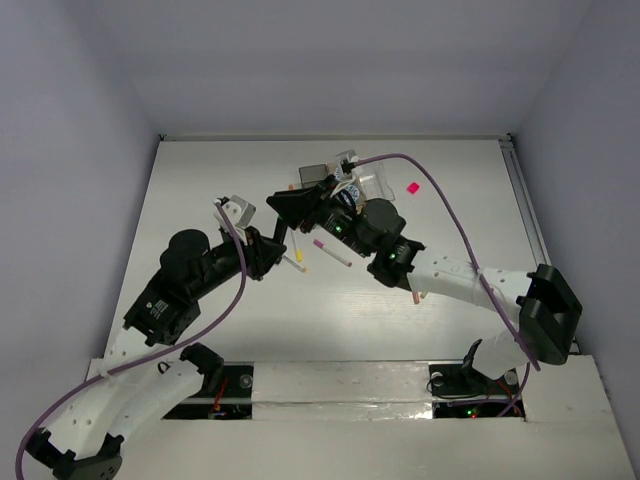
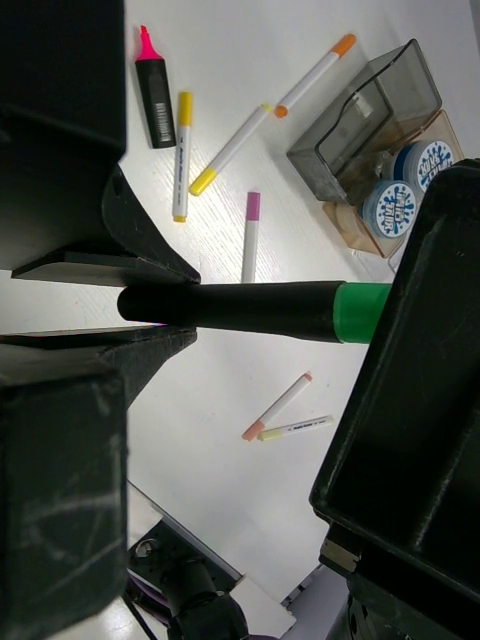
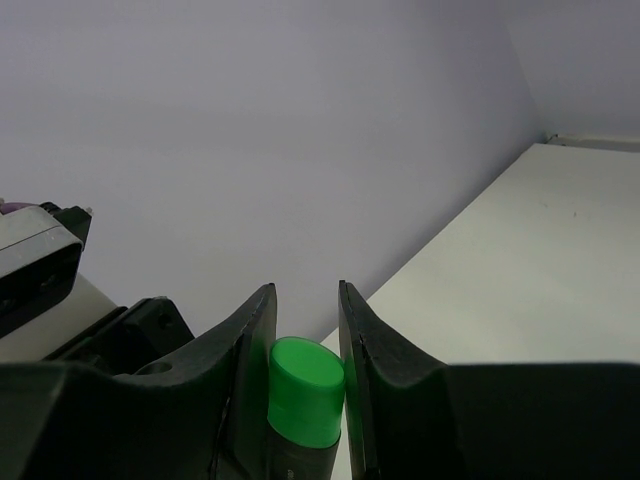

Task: Sort the stationery into containers
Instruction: Close the pen cap on the pen, then place the pen in the storage box, then pick up the pen from the center of the board.

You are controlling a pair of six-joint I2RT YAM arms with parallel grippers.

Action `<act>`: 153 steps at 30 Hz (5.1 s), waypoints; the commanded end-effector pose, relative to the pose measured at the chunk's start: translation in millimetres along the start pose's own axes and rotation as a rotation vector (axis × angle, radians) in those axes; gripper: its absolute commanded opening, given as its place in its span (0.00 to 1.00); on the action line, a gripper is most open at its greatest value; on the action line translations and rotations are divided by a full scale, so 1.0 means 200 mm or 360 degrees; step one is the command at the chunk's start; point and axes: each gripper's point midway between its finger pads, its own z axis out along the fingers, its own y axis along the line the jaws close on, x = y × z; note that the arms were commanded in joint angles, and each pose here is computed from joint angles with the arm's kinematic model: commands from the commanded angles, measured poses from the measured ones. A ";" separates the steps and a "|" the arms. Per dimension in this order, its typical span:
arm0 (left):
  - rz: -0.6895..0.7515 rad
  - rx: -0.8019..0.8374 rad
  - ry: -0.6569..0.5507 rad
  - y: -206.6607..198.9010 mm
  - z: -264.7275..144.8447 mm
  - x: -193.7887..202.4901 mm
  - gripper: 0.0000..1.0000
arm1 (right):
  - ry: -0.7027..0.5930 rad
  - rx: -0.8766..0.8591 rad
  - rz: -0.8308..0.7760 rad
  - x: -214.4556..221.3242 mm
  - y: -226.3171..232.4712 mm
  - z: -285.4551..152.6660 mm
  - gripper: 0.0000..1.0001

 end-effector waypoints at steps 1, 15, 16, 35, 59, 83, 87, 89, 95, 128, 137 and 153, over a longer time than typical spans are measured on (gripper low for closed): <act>0.0143 0.0042 -0.0882 -0.14 -0.20 -0.80 0.00 | 0.0650 0.0074 -0.0021 0.64 -0.08 -0.18 0.00; 0.0121 0.0040 -0.0841 -0.12 -0.17 -0.74 0.00 | 0.0653 0.0133 -0.0061 0.65 -0.11 -0.21 0.00; 0.0109 0.0058 -0.0846 -0.13 -0.16 -0.73 0.00 | 0.0638 0.0122 -0.0055 0.63 -0.09 -0.21 0.00; -0.0328 0.0267 -0.0556 -0.10 0.04 -0.17 0.00 | 0.0043 0.0124 0.0053 -0.05 0.06 -0.01 0.56; -0.0633 -0.0160 -0.0437 0.22 0.47 -0.01 0.00 | -0.0181 0.0580 -0.0137 -0.46 -0.28 -0.53 0.99; -0.0766 -0.0618 0.0059 0.64 1.28 0.29 0.00 | 0.0004 0.0940 -0.0170 -0.12 -0.58 -1.05 1.00; -0.0769 -0.0646 0.0106 0.66 1.33 0.33 0.00 | -0.0015 0.0951 -0.0191 -0.14 -0.58 -1.07 1.00; -0.0779 -0.0664 0.0117 0.68 1.35 0.35 0.00 | -0.0029 0.0958 -0.0199 -0.16 -0.58 -1.08 1.00; -0.0791 -0.0705 0.0138 0.70 1.34 0.39 0.13 | -0.0055 0.0968 -0.0215 -0.18 -0.58 -1.08 1.00; -0.0636 -0.0764 -0.0680 0.54 0.21 -0.21 0.47 | 0.0699 0.0456 -0.0315 0.33 -0.54 -0.53 0.04; -0.0691 -0.0851 -0.0581 0.53 -0.11 0.06 0.42 | 0.1204 0.0325 -0.0509 0.79 -0.66 -0.18 0.47; -0.0500 -0.0707 -0.0652 0.38 -0.34 -0.10 0.63 | 0.1657 0.0283 -0.0760 1.21 -0.98 0.19 0.57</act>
